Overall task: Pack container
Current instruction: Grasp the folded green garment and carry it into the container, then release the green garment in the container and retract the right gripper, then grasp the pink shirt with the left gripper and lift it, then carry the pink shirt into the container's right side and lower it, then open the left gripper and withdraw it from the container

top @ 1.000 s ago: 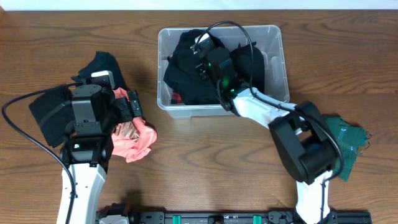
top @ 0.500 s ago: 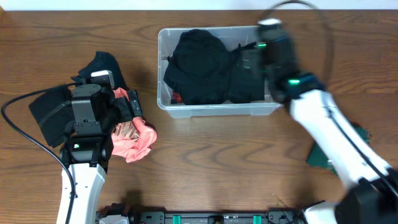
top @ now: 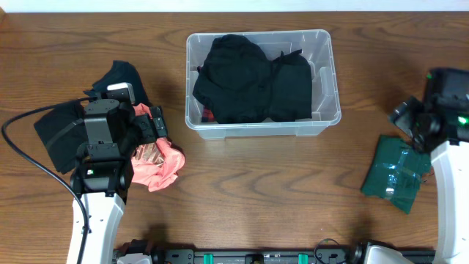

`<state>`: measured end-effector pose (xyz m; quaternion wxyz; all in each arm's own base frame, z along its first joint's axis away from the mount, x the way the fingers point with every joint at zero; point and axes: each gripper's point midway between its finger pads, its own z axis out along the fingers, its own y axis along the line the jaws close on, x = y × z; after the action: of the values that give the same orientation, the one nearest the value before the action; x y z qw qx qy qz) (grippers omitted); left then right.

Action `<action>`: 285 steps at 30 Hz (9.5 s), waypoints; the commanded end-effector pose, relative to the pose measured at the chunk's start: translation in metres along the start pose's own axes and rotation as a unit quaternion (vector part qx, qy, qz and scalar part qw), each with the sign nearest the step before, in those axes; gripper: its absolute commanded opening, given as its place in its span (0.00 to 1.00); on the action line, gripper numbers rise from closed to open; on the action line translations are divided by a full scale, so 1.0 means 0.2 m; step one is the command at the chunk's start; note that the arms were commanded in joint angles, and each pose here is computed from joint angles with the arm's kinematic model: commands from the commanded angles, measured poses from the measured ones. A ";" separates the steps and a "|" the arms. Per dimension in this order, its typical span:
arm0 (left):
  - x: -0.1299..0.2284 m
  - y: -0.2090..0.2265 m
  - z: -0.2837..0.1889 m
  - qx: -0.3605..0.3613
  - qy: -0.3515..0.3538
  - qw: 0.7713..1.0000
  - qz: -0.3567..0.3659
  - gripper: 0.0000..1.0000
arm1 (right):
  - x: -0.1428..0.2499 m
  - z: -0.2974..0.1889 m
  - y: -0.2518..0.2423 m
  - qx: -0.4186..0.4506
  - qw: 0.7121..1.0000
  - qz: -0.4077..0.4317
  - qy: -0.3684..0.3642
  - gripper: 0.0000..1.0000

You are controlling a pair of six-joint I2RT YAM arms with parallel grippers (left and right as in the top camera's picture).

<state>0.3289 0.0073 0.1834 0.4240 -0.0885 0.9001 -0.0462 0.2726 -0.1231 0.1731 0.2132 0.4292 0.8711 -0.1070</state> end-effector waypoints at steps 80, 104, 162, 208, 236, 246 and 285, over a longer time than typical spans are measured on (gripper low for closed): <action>-0.04 0.00 -0.01 -0.006 -0.010 1.000 0.001 0.98 | 1.27 -0.57 1.72 -0.551 0.435 -0.680 -0.212 0.01; -0.04 0.00 -0.01 -0.006 -0.011 1.000 0.001 0.98 | 1.14 -0.44 1.74 -0.493 0.492 -0.683 -0.221 0.99; 0.32 0.43 0.20 -0.096 0.142 0.966 -0.194 0.98 | -0.08 -0.39 1.19 -0.394 0.833 -0.319 -0.221 0.64; -0.35 -0.13 -0.16 0.204 -0.071 0.968 -0.127 0.06 | -0.12 -0.11 0.92 -0.262 0.900 -0.305 -0.171 0.66; -0.03 -1.67 0.23 0.445 0.034 0.891 0.089 0.06 | -0.16 -0.06 0.83 -0.231 0.915 -0.288 -0.164 0.69; -0.05 -1.90 0.18 0.471 -0.010 0.879 0.075 0.06 | -0.14 -0.05 0.82 -0.227 0.916 -0.290 -0.156 0.68; -0.49 0.07 0.30 0.016 0.016 0.996 -0.084 0.98 | -0.14 -0.04 0.81 -0.224 0.917 -0.293 -0.153 0.68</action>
<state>0.4412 -0.0109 0.2348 0.4293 -0.1003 0.8869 -0.1379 0.4145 -0.0357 0.1943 0.3956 0.0626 0.9159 -0.0275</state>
